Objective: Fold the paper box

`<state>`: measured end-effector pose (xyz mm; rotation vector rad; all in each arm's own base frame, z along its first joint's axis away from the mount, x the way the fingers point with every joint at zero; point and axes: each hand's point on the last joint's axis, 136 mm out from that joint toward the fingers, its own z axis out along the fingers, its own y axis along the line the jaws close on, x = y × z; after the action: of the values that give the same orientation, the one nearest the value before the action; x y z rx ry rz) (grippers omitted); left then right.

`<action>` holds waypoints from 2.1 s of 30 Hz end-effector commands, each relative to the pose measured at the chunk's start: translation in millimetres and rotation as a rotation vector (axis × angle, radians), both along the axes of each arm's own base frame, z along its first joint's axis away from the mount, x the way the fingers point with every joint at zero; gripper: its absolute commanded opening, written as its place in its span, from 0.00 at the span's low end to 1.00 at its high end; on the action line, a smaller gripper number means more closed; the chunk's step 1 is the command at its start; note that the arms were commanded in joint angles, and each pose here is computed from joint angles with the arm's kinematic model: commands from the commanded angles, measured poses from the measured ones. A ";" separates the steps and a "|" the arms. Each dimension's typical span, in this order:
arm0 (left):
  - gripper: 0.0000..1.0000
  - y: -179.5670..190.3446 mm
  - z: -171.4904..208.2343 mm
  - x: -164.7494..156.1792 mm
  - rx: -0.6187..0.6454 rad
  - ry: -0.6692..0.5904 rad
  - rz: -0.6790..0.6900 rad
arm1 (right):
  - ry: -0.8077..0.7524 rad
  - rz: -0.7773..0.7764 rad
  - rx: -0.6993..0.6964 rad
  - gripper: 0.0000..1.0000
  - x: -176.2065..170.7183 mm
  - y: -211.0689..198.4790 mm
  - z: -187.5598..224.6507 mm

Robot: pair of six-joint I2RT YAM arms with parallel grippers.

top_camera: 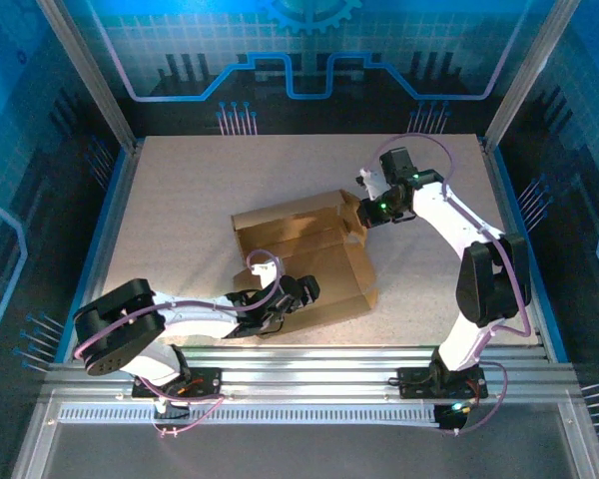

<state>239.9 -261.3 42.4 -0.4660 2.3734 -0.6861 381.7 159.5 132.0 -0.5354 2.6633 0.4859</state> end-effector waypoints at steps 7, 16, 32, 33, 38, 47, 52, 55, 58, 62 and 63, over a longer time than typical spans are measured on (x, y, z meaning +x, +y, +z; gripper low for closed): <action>0.95 3.9 -35.5 -23.6 0.068 0.143 -0.051 | -0.009 0.021 0.040 0.06 -10.5 15.6 24.2; 0.95 2.2 -40.7 -25.1 0.080 0.160 -0.061 | -0.025 0.032 -0.105 0.06 -4.8 8.0 20.5; 0.94 1.9 -43.0 -26.2 0.086 0.168 -0.066 | -0.003 0.059 -0.208 0.06 4.6 4.5 22.3; 0.94 1.3 -42.6 -26.0 0.084 0.167 -0.066 | -0.014 0.059 -0.222 0.06 6.3 2.9 22.8; 0.94 0.4 -42.3 -25.2 0.091 0.168 -0.070 | -0.035 0.070 -0.214 0.06 10.4 7.7 29.0; 0.94 -0.2 -40.9 -24.9 0.082 0.168 -0.065 | 0.036 0.090 -0.100 0.05 -7.8 30.4 24.1; 0.93 -2.3 -38.4 -23.8 0.070 0.165 -0.062 | 0.068 0.048 -0.050 0.06 -20.5 35.9 12.0; 0.93 -3.6 -36.3 -23.8 0.059 0.164 -0.062 | 0.071 0.016 -0.059 0.06 -24.3 35.7 0.2; 0.93 -4.6 -33.0 -23.2 0.044 0.161 -0.057 | 0.054 -0.012 -0.059 0.05 -26.2 35.0 -7.7; 0.92 -4.9 -27.2 -23.7 0.021 0.155 -0.053 | 0.012 -0.032 -0.066 0.05 -26.9 32.0 -14.9; 0.91 -5.7 -23.0 -22.9 0.010 0.147 -0.054 | -0.001 -0.035 -0.071 0.05 -27.0 30.9 -16.4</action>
<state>242.2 -275.3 42.3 -0.4578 2.4005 -0.7119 368.4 181.3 125.6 -0.5094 2.6756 0.3540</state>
